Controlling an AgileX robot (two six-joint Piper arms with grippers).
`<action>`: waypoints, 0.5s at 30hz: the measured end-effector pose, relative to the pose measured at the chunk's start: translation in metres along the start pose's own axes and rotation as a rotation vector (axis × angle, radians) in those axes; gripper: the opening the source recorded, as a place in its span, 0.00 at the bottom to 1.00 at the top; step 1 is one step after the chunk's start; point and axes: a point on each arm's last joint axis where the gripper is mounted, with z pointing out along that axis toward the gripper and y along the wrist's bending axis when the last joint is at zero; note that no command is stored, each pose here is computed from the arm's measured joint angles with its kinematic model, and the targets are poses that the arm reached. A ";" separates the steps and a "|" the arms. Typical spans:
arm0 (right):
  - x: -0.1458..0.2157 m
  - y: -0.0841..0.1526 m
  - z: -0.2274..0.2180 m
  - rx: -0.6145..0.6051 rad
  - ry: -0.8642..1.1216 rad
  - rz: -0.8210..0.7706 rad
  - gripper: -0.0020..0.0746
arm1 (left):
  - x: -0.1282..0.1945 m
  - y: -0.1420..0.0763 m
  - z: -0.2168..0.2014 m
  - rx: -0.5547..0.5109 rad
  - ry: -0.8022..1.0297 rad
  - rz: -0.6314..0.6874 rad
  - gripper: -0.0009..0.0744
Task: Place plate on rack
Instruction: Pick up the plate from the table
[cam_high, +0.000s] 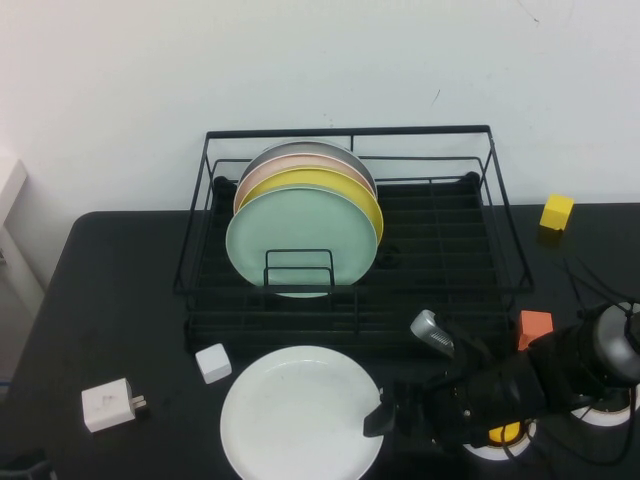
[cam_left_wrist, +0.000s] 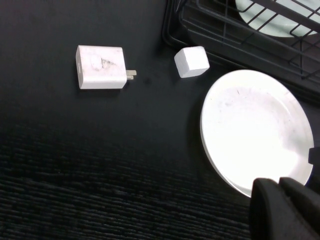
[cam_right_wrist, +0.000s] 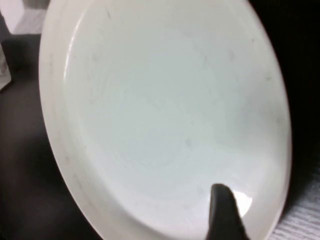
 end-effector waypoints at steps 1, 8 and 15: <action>0.000 0.000 0.001 0.001 0.001 0.001 0.55 | 0.000 0.000 0.000 0.001 0.000 -0.001 0.01; -0.001 -0.001 0.003 -0.011 0.008 -0.001 0.53 | 0.000 0.000 0.000 0.002 -0.005 -0.001 0.01; -0.002 -0.001 0.006 -0.019 0.010 -0.001 0.42 | -0.001 -0.001 0.000 0.006 -0.007 -0.005 0.01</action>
